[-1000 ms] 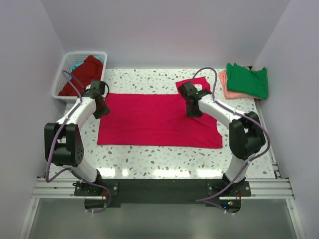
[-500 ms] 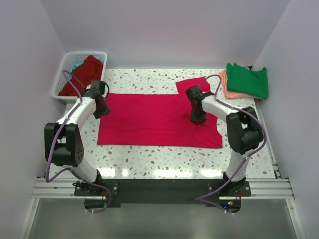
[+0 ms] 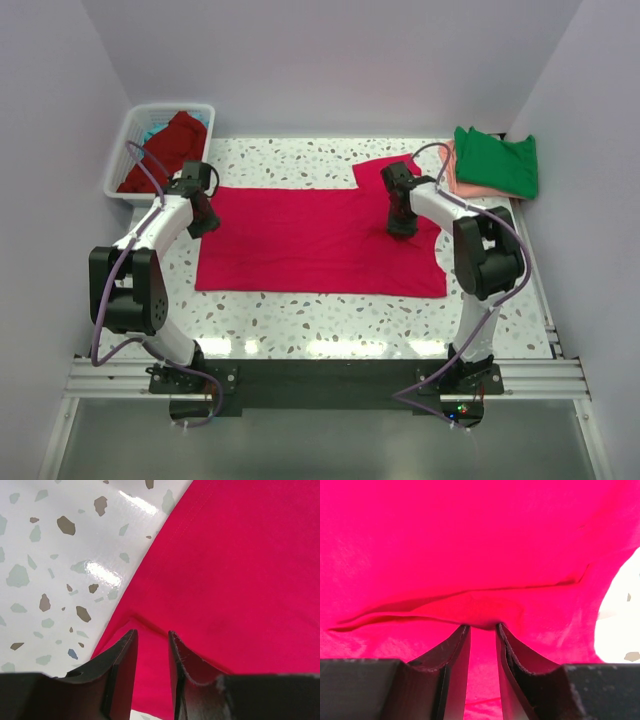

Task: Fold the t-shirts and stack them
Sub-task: Fold the tshirt

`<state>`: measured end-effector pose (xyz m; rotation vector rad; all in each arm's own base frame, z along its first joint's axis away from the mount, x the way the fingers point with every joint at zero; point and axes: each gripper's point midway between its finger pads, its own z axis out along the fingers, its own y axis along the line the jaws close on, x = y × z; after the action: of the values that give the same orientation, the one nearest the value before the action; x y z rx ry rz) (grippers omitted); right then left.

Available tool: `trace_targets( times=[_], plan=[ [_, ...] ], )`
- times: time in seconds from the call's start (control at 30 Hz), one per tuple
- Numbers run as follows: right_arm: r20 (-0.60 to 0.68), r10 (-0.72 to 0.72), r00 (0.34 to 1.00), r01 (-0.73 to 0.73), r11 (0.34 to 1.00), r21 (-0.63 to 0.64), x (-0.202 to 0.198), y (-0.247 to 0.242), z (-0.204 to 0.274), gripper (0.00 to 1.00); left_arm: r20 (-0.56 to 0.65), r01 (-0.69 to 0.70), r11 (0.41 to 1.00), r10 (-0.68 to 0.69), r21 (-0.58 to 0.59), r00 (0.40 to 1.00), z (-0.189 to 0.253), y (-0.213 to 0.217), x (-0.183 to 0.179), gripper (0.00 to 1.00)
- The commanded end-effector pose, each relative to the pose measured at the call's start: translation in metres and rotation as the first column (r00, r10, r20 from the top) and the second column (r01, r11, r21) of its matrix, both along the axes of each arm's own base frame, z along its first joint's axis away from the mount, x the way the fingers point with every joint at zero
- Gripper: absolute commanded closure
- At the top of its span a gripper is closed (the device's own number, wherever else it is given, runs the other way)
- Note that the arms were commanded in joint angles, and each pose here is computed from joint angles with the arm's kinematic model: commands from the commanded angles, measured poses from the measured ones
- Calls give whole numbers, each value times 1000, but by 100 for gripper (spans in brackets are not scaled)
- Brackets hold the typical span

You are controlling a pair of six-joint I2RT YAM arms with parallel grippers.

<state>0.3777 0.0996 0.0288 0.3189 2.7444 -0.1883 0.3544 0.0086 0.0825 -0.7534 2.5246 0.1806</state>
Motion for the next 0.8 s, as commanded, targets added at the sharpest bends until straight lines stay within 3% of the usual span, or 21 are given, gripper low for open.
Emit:
trace_targets(
  times=[0.0,0.4,0.77],
  plan=[
    [71,8,997,-6,999,-36,25,-8,21,69,14,14,1000,-14,10,1000,2,1,1,65],
    [136,-33,990,40,998,-47,80,-22,21,71,18,30,999,-30,16,999,-1,1,13,65],
    [237,-27,971,35,999,-31,128,-20,61,70,96,7,999,-12,51,995,-5,4,88,63]
  ],
)
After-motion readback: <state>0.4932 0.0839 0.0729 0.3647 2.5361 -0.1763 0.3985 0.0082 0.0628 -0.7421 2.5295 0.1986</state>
